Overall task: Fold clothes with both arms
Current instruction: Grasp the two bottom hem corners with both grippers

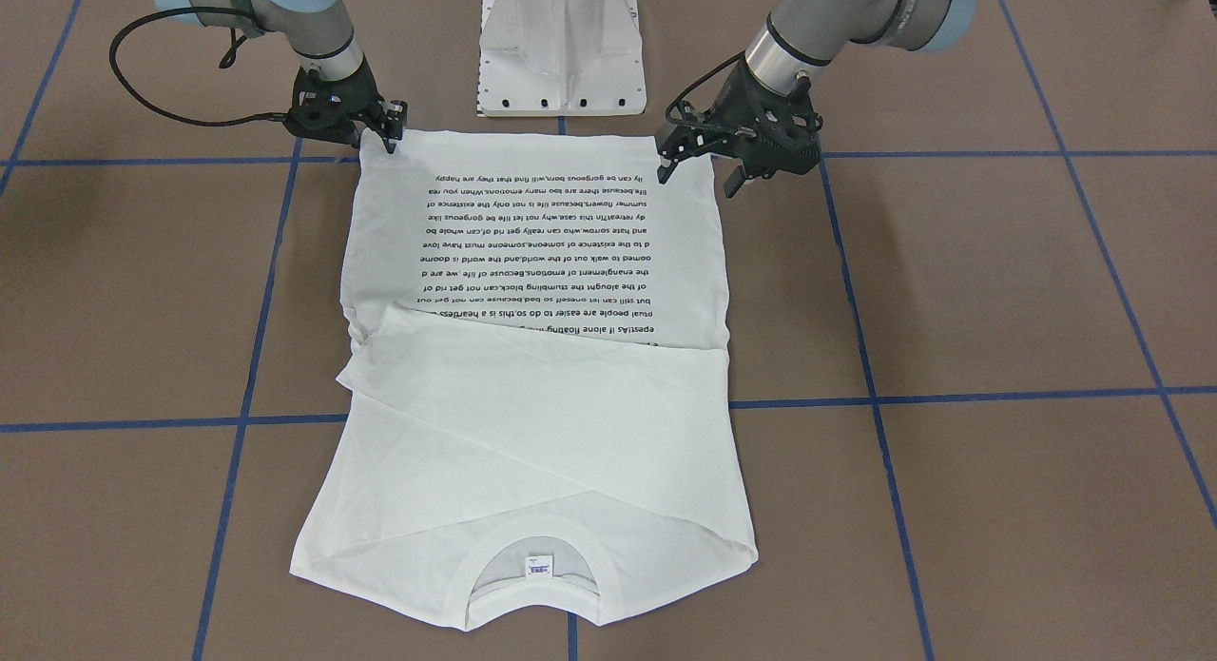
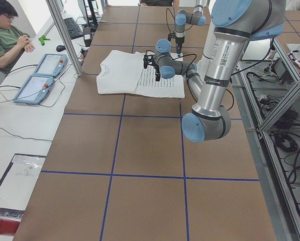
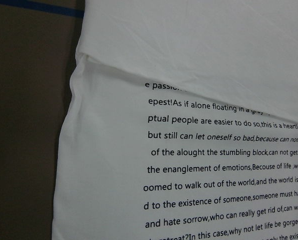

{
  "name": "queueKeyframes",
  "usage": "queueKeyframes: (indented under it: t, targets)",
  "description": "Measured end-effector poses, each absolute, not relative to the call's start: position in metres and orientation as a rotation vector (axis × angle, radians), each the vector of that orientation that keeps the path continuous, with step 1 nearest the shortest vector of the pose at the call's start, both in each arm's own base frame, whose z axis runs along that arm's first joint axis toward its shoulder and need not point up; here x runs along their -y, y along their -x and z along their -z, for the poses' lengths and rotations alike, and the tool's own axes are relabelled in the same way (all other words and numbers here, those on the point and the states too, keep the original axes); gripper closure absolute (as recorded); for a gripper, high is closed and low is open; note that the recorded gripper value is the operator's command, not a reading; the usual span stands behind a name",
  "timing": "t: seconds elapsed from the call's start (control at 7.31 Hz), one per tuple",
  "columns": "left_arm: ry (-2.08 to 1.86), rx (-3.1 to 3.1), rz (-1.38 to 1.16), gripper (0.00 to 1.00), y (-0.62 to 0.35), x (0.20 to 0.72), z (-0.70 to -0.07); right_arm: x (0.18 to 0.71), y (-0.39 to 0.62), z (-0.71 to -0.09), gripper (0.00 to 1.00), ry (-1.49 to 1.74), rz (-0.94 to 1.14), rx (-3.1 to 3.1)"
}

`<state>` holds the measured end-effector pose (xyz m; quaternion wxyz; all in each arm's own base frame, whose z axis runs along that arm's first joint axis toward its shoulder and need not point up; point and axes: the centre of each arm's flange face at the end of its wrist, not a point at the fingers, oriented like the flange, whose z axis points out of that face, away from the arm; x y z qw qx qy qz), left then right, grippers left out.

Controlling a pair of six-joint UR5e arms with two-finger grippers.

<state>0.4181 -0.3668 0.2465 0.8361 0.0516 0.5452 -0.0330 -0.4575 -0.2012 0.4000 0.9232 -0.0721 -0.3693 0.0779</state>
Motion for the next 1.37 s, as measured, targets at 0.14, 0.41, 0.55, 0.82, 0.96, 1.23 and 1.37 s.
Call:
queueKeyframes:
  t: [0.14, 0.41, 0.55, 0.82, 0.96, 1.23, 1.37]
  targets:
    - [-0.11, -1.153, 0.07, 0.0, -0.418, 0.367, -0.247, 0.201, 0.457, -0.399, 0.8, 0.149, -0.164, 0.759]
    - [-0.11, -1.151, 0.072, 0.0, -0.418, 0.367, -0.248, 0.2, 0.457, -0.396, 0.91, 0.161, -0.161, 0.767]
    - [-0.11, -1.15, 0.073, 0.0, -0.418, 0.367, -0.248, 0.199, 0.455, -0.391, 1.0, 0.171, -0.157, 0.778]
    - [-0.108, -1.147, 0.075, 0.0, -0.418, 0.368, -0.25, 0.199, 0.451, -0.383, 1.0, 0.173, -0.159, 0.795]
    - [-0.105, -1.142, 0.076, 0.0, -0.418, 0.367, -0.253, 0.199, 0.451, -0.379, 1.0, 0.167, -0.181, 0.803]
    - [-0.067, -1.123, 0.109, 0.0, -0.419, 0.361, -0.266, 0.201, 0.451, -0.369, 1.0, 0.156, -0.223, 0.821]
    - [-0.033, -1.112, 0.135, 0.0, -0.425, 0.351, -0.273, 0.205, 0.448, -0.363, 1.0, 0.151, -0.233, 0.835]
